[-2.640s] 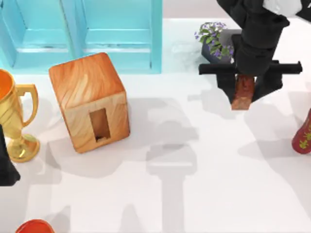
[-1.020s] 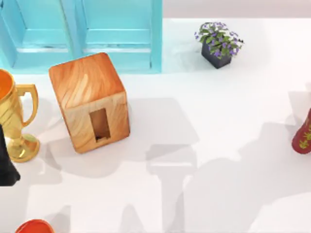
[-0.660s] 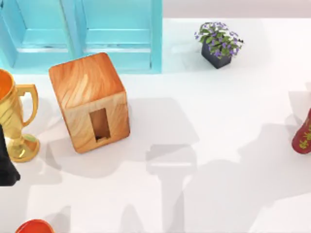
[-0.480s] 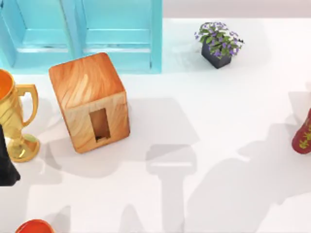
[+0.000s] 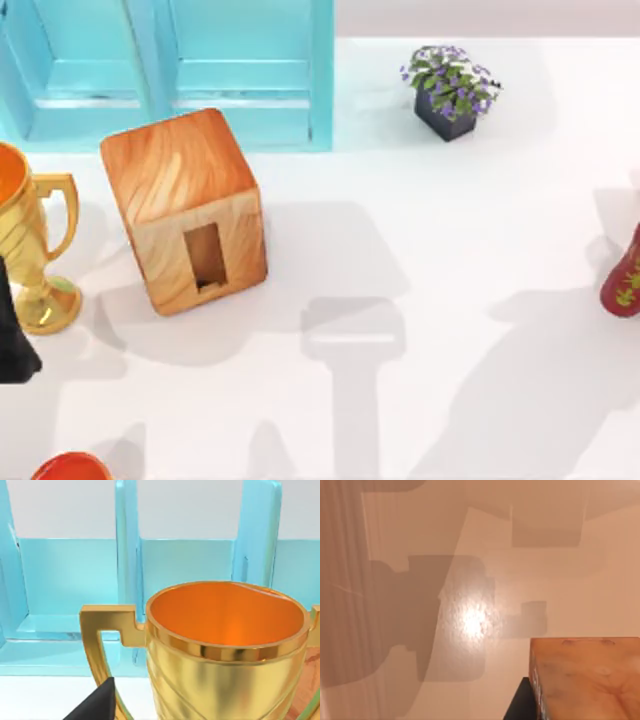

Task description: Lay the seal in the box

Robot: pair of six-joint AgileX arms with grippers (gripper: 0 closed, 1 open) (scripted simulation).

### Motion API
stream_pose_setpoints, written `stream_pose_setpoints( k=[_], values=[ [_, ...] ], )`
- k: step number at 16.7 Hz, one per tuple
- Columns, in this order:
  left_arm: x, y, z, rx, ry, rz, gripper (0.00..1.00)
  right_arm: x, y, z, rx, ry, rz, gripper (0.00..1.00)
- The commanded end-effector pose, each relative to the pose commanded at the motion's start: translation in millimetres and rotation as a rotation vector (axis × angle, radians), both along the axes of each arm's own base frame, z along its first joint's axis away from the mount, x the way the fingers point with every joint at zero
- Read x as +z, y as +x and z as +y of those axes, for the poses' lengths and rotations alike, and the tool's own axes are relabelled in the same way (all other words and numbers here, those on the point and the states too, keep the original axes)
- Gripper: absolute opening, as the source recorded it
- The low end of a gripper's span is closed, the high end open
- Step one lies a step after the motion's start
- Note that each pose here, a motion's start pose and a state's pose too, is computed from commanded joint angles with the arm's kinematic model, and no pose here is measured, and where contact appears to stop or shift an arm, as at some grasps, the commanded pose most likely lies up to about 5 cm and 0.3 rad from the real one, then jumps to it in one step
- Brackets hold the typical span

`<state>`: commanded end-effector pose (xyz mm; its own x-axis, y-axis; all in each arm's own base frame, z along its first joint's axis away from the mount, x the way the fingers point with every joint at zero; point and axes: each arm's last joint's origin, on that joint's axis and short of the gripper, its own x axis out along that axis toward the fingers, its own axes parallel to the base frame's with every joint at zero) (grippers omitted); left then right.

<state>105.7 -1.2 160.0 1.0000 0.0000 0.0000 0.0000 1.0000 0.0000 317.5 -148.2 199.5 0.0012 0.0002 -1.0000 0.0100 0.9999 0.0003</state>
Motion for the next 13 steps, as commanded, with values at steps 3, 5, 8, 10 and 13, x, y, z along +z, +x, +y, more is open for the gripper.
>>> stream_pose_setpoints(
  k=[3,5,8,10,13],
  values=[
    [0.0,0.0,0.0,0.000,0.000,0.000,1.00,0.0,0.0,0.0,0.000,0.000,0.000,0.15],
    [0.0,0.0,0.0,0.000,0.000,0.000,1.00,0.0,0.0,0.0,0.000,0.000,0.000,0.30],
    [0.0,0.0,0.0,0.000,0.000,0.000,1.00,0.0,0.0,0.0,0.000,0.000,0.000,0.53],
    [0.0,0.0,0.0,0.000,0.000,0.000,1.00,0.0,0.0,0.0,0.000,0.000,0.000,0.68],
    [0.0,0.0,0.0,0.000,0.000,0.000,1.00,0.0,0.0,0.0,0.000,0.000,0.000,0.90]
  ],
)
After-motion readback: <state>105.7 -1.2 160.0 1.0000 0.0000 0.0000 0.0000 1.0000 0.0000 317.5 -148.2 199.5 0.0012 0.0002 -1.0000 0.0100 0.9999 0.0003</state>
